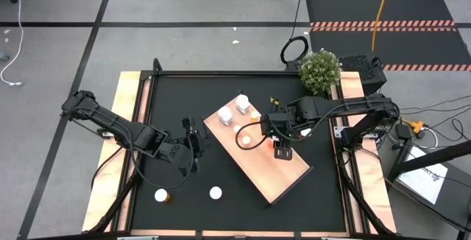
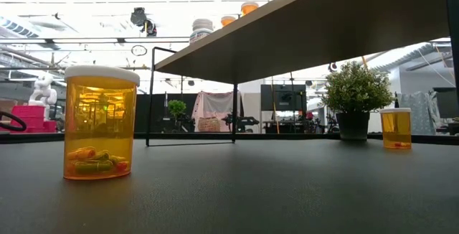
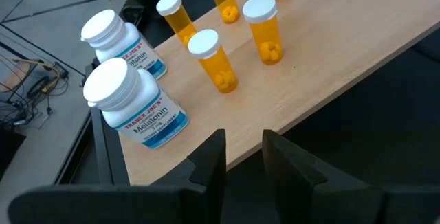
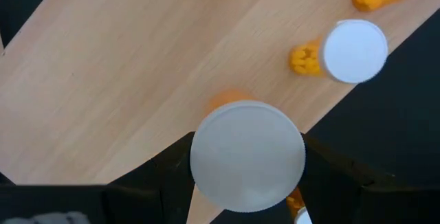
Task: Pick and place medicine bottles onto shelf by color
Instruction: Put the large orange pill bottle on the shelf
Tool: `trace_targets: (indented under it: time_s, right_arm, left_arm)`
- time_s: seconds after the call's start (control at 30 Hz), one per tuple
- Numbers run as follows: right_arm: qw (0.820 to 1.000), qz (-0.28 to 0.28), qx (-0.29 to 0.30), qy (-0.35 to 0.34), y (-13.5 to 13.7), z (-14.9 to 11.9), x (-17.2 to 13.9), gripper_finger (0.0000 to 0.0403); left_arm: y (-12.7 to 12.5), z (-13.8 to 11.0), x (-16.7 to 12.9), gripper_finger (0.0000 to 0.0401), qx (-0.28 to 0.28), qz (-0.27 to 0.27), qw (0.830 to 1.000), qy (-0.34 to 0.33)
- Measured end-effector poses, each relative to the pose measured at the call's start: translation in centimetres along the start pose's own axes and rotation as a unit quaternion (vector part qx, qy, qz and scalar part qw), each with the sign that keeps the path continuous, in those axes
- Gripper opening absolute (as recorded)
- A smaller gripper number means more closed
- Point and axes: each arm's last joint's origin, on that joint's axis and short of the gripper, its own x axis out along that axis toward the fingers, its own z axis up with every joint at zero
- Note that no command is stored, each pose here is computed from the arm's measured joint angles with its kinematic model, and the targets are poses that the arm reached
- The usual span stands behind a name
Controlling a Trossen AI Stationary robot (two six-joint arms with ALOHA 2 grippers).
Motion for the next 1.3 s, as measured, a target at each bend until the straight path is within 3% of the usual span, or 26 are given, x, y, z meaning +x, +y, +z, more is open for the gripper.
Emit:
trace_targets:
  time_s: [0.8, 1.3]
  right_arm:
    - [1.0, -0.016, -0.012, 0.009, -0.1, -0.3, 1.1, 0.0212]
    - [1.0, -0.013, -0.021, 0.009, -0.1, -0.2, 1.2, 0.0255]
  left_arm:
    - [0.0, 0.0, 0.0, 0.0099, 0.001, 0.0, 1.0, 0.0]
    - [0.0, 0.0, 0.0, 0.0099, 0.001, 0.0, 1.0, 0.0]
